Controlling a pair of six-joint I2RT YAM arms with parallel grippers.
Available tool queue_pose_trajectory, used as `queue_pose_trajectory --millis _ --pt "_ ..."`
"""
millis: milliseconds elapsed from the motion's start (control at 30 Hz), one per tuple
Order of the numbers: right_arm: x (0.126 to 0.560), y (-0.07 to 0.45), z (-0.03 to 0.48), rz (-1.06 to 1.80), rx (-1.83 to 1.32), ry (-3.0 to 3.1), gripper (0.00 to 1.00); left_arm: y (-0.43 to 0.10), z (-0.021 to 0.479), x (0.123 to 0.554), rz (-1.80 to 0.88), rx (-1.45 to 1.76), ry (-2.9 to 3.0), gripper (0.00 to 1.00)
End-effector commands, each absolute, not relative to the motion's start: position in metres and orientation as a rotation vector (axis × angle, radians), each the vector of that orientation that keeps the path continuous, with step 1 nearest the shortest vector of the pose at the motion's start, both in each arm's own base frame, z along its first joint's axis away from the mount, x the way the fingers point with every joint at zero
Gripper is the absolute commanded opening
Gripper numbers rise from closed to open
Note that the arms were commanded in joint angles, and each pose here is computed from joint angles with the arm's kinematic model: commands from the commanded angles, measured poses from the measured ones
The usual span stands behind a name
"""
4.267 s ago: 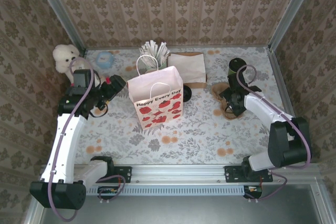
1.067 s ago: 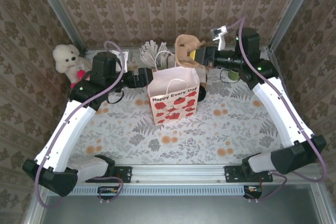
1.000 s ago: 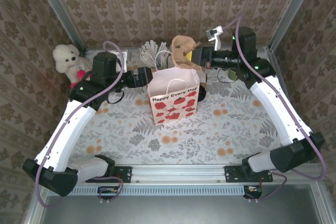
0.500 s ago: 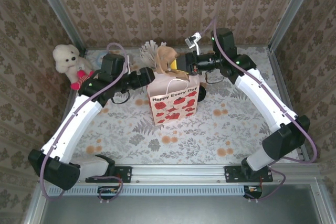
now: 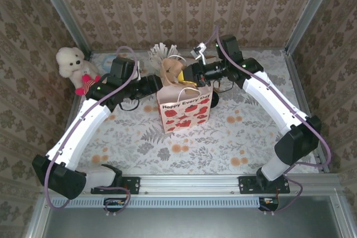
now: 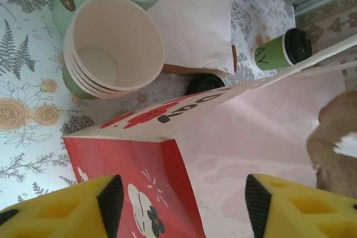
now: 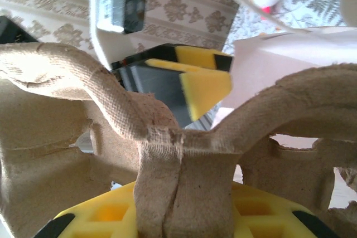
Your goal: Pack the takeout coffee
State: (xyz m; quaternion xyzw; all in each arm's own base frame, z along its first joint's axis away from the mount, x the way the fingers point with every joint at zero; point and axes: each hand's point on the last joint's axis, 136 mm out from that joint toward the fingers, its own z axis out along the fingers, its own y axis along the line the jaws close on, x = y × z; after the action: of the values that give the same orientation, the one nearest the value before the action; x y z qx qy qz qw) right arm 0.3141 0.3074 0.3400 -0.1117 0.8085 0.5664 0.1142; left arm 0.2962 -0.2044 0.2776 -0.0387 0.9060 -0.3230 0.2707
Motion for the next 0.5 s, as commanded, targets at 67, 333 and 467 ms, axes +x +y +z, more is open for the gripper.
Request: queue_pose_trajectory --millis 67,333,467 --pt "0.322 0.307 0.317 1.563 -0.2 2.48 0.03 -0.213 0.274 0.294 -0.903 -0.054 2.457 0.54" --pt "0.325 0.3 0.288 1.347 -0.201 2.574 0.01 -0.215 0.268 0.294 -0.905 -0.04 2.482 0.42" --pt "0.321 0.301 0.278 1.229 -0.243 2.615 0.01 -0.216 0.27 0.294 -0.912 -0.036 2.476 0.38"
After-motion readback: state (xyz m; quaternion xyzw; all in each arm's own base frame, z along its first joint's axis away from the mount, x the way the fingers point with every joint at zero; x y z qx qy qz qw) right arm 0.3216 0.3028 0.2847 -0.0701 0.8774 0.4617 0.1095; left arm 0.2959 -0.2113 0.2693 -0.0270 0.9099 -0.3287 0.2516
